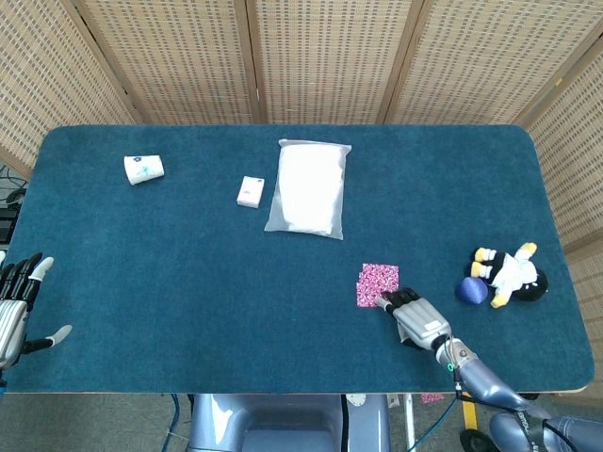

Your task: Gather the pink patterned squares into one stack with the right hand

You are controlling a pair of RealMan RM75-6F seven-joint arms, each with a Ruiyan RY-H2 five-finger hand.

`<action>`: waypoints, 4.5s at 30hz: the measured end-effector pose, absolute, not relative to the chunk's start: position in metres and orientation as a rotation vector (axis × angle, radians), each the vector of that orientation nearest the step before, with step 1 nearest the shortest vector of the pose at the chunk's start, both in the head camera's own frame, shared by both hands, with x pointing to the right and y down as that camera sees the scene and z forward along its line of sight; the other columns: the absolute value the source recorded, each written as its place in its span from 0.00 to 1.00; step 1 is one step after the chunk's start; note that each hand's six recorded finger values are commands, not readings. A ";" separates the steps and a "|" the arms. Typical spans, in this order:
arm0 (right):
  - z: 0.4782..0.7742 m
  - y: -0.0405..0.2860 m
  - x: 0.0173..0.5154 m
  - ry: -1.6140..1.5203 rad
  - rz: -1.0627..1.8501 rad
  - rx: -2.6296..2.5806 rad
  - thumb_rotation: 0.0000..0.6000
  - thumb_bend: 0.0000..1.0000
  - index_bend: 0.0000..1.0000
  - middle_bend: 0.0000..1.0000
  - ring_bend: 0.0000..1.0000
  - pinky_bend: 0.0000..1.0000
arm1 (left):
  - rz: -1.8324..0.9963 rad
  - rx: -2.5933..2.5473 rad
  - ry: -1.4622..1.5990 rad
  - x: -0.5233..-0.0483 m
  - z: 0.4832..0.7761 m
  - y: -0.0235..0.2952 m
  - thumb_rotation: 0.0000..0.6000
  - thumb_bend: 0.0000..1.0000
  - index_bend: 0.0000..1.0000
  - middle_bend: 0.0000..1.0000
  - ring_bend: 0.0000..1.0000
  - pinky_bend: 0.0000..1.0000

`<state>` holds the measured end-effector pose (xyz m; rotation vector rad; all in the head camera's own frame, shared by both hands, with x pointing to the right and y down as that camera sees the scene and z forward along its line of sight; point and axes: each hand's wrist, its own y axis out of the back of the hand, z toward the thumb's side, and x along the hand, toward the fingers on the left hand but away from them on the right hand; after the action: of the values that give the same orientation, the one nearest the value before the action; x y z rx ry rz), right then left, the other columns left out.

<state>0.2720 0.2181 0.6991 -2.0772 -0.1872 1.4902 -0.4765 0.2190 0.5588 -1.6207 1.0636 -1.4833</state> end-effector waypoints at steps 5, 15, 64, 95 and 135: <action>0.685 0.241 0.264 -0.099 1.418 -2.098 1.00 1.00 0.05 0.07 0.00 0.00 | -1.483 -1.619 1.064 -0.476 0.559 0.219 1.00 0.00 0.00 0.00 0.00 0.00; 0.664 0.242 0.256 -0.134 1.323 -2.080 1.00 1.00 0.05 0.07 0.00 0.00 | -1.483 -1.620 1.065 -0.476 0.559 0.219 1.00 0.00 0.00 0.00 0.00 0.00; 0.671 0.231 0.306 -0.076 1.509 -1.921 1.00 1.00 0.08 0.09 0.00 0.00 | -1.490 -1.618 1.068 -0.476 0.559 0.219 1.00 0.00 0.00 0.00 0.00 0.00; 0.698 0.117 0.246 -0.719 1.584 -1.880 1.00 0.24 0.31 0.00 0.00 0.00 | -1.499 -1.642 1.072 -0.478 0.560 0.218 1.00 0.00 0.00 0.00 0.00 0.00; 0.745 0.130 0.234 -0.673 1.653 -1.846 1.00 0.26 0.31 0.00 0.00 0.00 | -1.506 -1.642 1.066 -0.477 0.560 0.218 1.00 0.00 0.00 0.00 0.00 0.00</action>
<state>0.2335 0.1304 0.7450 -1.8460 -0.6727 1.6529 -0.4773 0.2178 0.5604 -1.6417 1.0658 -1.5058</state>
